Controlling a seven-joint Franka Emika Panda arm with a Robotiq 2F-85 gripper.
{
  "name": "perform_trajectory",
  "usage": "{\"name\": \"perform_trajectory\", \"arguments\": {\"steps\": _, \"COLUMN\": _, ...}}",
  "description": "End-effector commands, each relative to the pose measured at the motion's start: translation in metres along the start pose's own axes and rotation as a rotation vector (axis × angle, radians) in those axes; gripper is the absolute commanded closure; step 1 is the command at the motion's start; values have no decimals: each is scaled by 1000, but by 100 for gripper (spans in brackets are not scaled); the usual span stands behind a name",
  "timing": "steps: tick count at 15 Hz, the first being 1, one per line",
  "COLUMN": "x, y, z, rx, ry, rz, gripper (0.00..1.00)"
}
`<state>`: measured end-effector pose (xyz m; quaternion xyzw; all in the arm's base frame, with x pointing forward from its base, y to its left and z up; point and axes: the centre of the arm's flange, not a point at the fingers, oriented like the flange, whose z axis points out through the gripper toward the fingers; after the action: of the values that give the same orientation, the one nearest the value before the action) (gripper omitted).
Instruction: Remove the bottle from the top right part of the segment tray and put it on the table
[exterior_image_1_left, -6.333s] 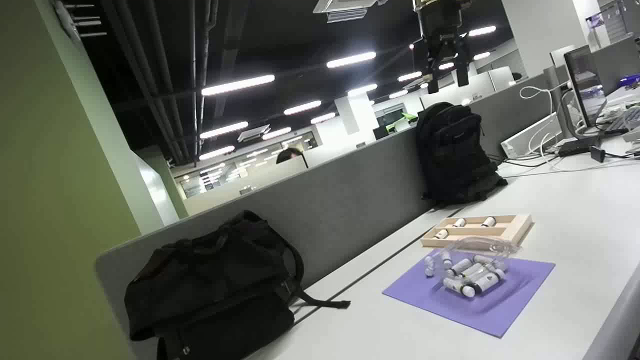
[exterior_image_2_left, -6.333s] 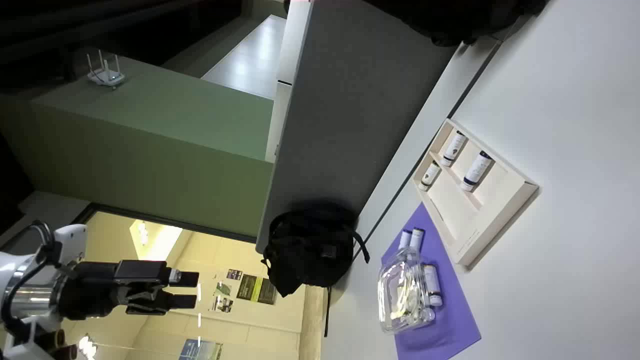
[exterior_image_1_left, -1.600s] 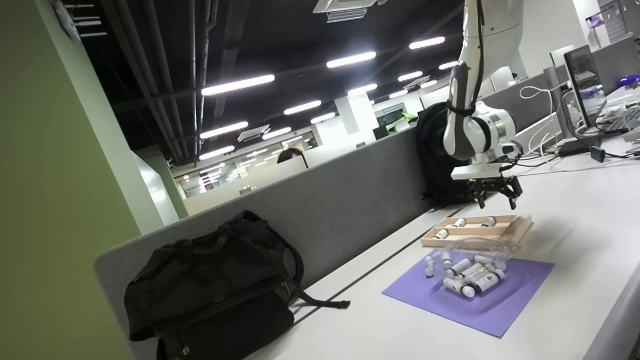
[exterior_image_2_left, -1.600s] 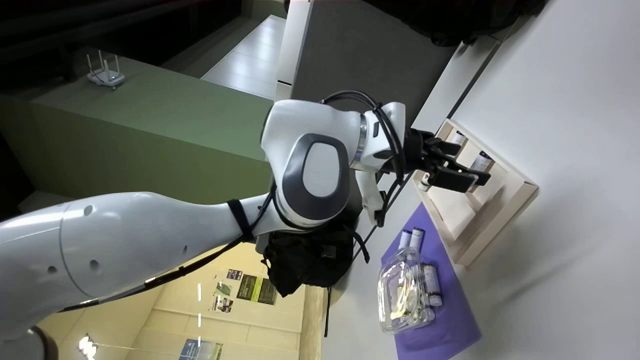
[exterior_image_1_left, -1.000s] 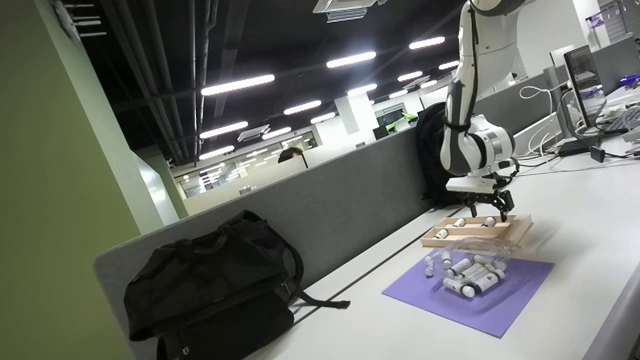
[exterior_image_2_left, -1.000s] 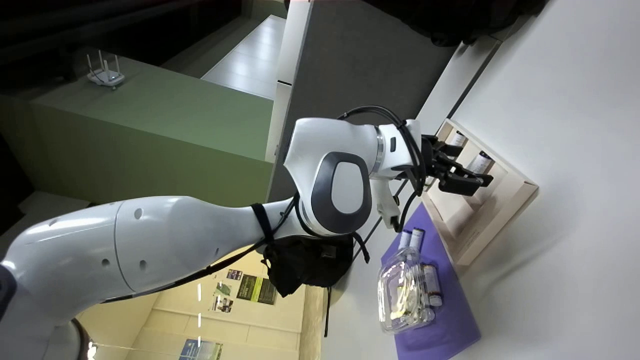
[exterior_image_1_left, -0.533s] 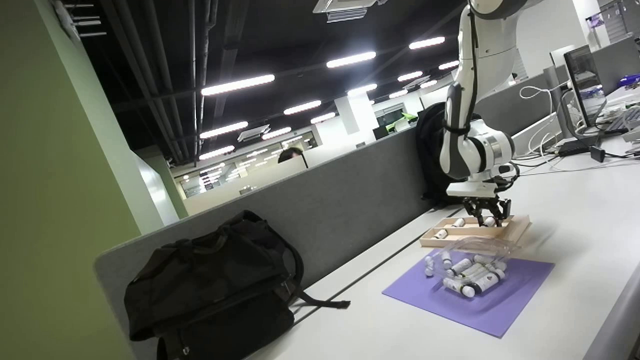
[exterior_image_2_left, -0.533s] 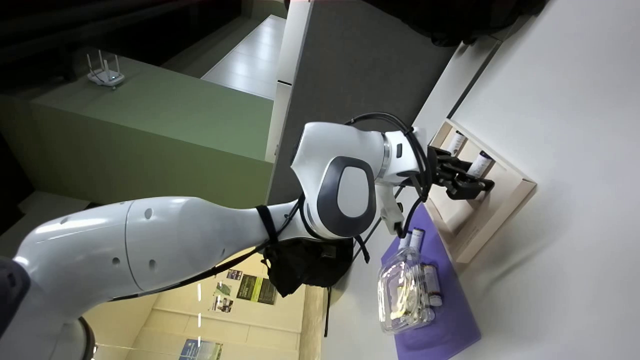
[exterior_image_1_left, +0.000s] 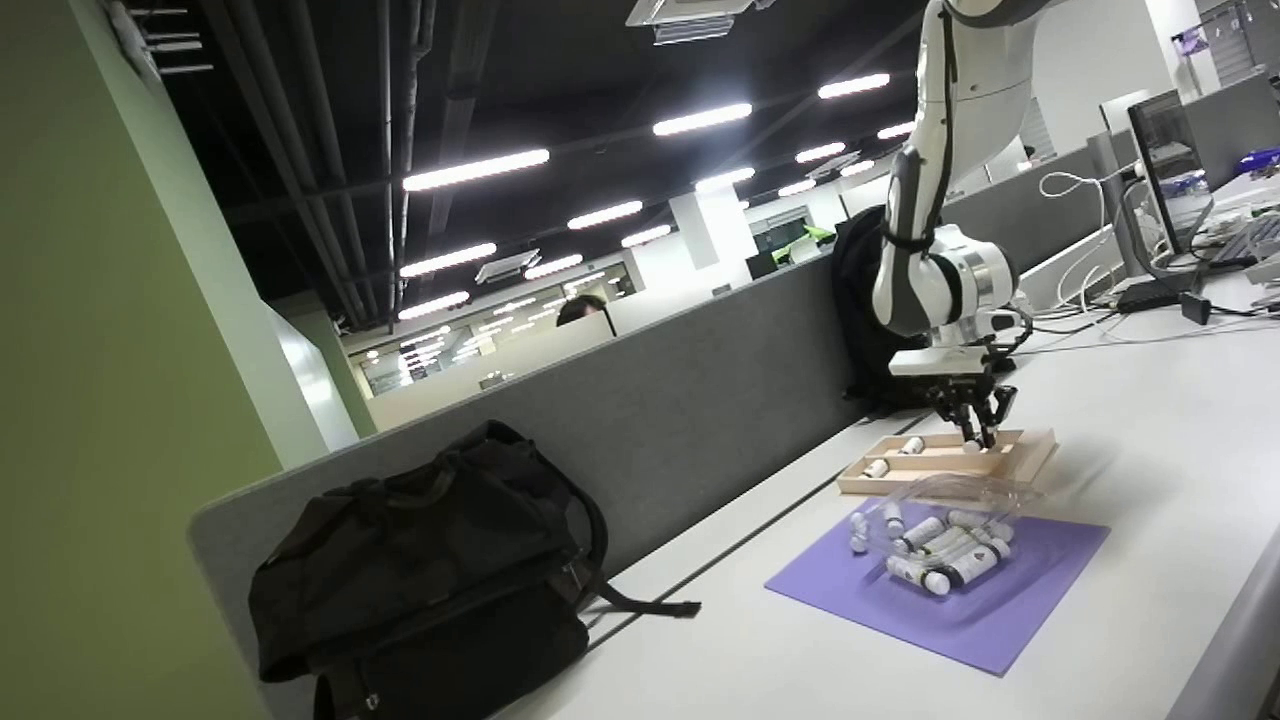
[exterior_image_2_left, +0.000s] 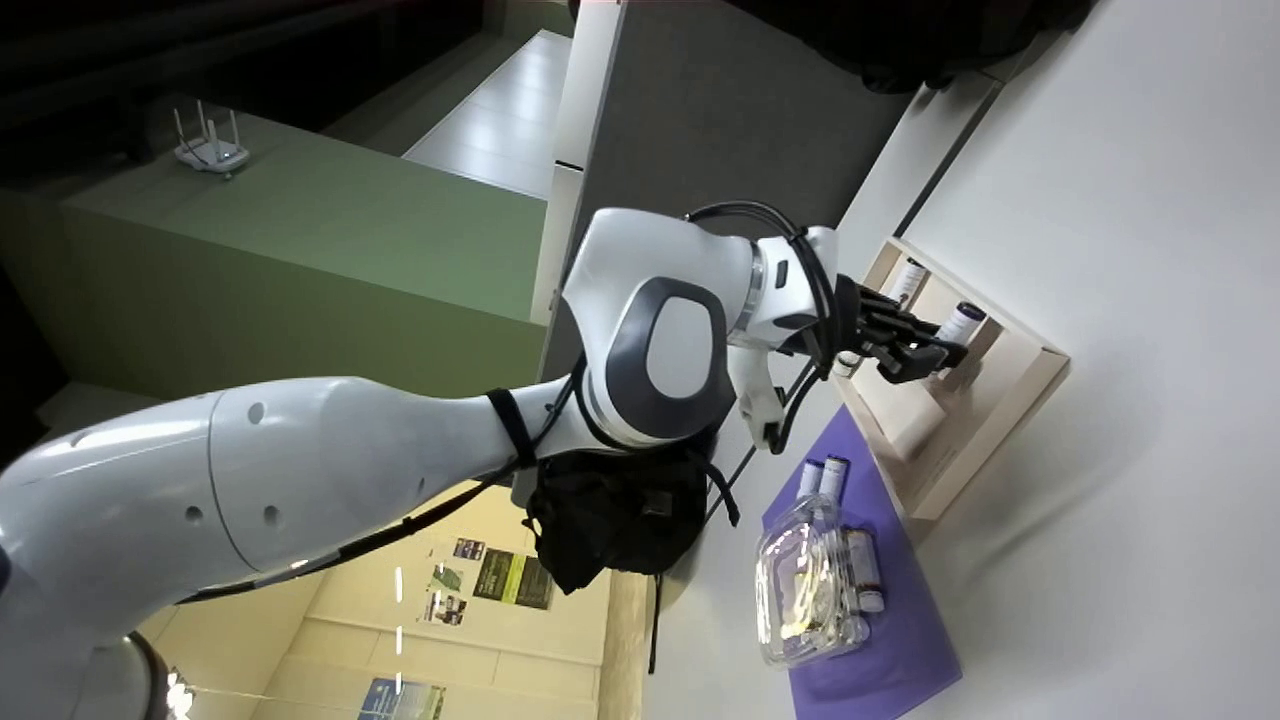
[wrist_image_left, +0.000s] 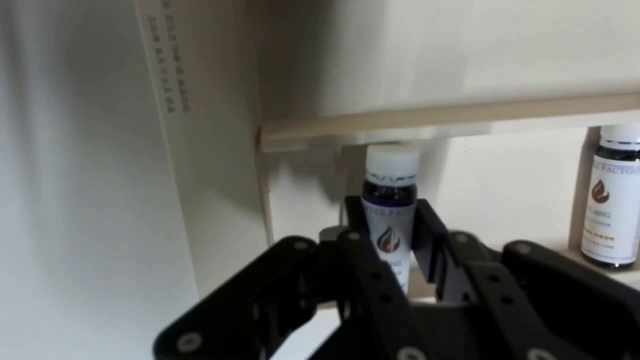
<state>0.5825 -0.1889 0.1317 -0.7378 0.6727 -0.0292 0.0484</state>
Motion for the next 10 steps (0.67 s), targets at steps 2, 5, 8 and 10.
{"name": "perform_trajectory", "arguments": {"steps": 2, "x": 4, "y": 9, "z": -68, "rx": -140, "ry": -191, "rz": -82, "gripper": 89}}
{"name": "perform_trajectory", "arguments": {"steps": 5, "x": 5, "y": 50, "z": -97, "rx": -273, "ry": -280, "rz": -164, "gripper": 89}}
{"name": "perform_trajectory", "arguments": {"steps": 8, "x": 19, "y": 97, "z": -110, "rx": -309, "ry": -238, "rz": -213, "gripper": 89}}
{"name": "perform_trajectory", "arguments": {"steps": 10, "x": 31, "y": 123, "z": -99, "rx": -295, "ry": -172, "rz": -231, "gripper": 89}}
